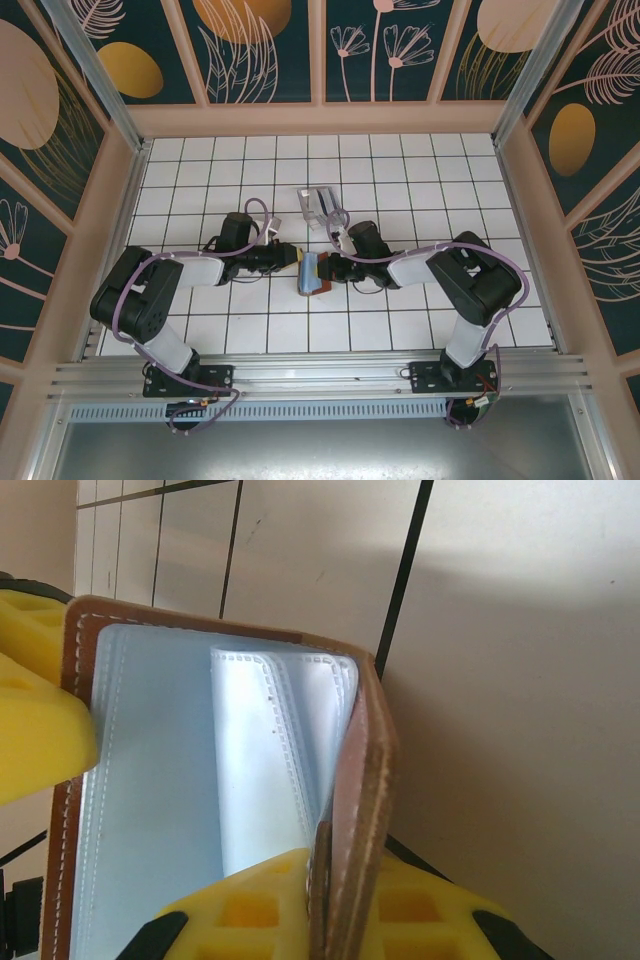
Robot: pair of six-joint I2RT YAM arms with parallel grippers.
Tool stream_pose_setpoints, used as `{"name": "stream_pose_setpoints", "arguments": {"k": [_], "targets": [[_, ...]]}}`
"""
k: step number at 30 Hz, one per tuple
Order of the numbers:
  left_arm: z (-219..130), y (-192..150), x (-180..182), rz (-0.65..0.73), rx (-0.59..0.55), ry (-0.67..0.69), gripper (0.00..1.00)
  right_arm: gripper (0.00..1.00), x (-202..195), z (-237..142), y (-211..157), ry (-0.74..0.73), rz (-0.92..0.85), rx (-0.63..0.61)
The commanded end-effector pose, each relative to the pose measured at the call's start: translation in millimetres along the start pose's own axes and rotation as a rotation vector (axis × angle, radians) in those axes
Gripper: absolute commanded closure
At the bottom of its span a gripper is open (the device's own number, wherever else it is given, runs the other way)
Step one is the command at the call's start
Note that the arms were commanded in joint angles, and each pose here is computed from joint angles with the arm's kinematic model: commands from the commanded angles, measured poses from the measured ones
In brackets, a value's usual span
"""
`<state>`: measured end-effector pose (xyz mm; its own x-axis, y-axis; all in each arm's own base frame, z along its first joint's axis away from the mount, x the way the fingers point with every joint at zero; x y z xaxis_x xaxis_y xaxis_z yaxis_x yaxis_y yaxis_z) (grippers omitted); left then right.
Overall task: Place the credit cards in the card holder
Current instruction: Open the card holder at the center of the table.
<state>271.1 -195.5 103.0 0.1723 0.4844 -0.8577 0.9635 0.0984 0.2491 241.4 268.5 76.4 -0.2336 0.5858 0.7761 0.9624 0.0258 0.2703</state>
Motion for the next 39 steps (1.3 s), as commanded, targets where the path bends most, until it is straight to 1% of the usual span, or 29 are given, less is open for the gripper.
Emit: {"name": "stream_pose_setpoints", "arguments": {"k": [1,4,8,14,19,20,23,25,27,31,33,35,39], "targets": [[-0.9,-2.2,1.5,0.009,0.003,0.000,0.81,1.00,-5.7,2.3,-1.9,0.001,0.005,0.010],[-1.3,-1.7,0.8,0.012,0.000,0.001,0.80,1.00,-5.7,2.4,-2.5,0.001,0.005,0.011],[-1.0,-3.0,2.5,0.009,0.003,0.005,0.86,1.00,-5.8,2.4,-2.6,0.002,0.005,0.010],[-1.5,-2.7,2.3,0.012,-0.001,0.001,0.84,1.00,-7.0,2.9,-3.4,0.004,0.009,0.010],[0.3,-4.2,6.4,0.002,0.004,0.006,0.87,1.00,-7.3,2.4,-4.2,0.008,0.011,0.009],[0.9,-4.8,7.2,-0.001,0.005,0.003,0.86,1.00,-6.5,2.3,-4.1,0.011,0.009,0.007],[1.7,-5.2,7.9,-0.008,0.003,-0.007,0.78,1.00,-6.0,2.6,-3.7,0.015,0.009,0.007],[1.6,-5.1,8.1,-0.008,0.002,-0.007,0.75,1.00,-6.5,2.7,-4.2,0.016,0.011,0.009],[1.7,-5.4,8.1,-0.007,0.003,-0.007,0.75,1.00,-6.3,2.6,-4.1,0.016,0.011,0.008],[1.4,-5.7,7.7,-0.008,0.003,-0.010,0.77,1.00,-6.2,2.7,-4.5,0.017,0.011,0.008],[0.9,-5.9,6.5,-0.005,0.000,-0.016,0.75,1.00,-6.7,2.6,-4.7,0.017,0.013,0.009],[0.1,-5.5,5.6,-0.001,-0.004,-0.017,0.71,1.00,-7.2,2.8,-5.3,0.016,0.015,0.012],[0.0,-6.9,7.0,-0.003,-0.002,-0.014,0.71,1.00,-6.1,2.5,-5.3,0.017,0.013,0.012]]}}
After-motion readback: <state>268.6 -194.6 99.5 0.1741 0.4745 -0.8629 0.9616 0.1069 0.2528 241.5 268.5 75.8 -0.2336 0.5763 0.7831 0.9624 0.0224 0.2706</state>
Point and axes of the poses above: each hand's point on the last joint's axis, 136 mm out from that joint toward the fingers, its own z axis out along the fingers, its own x axis along the line the jaws close on, y = z × x, the point moved 7 cm from there along -z, back along the fingers, and after that the axes turned 3 degrees about z, right-handed, at the moved point
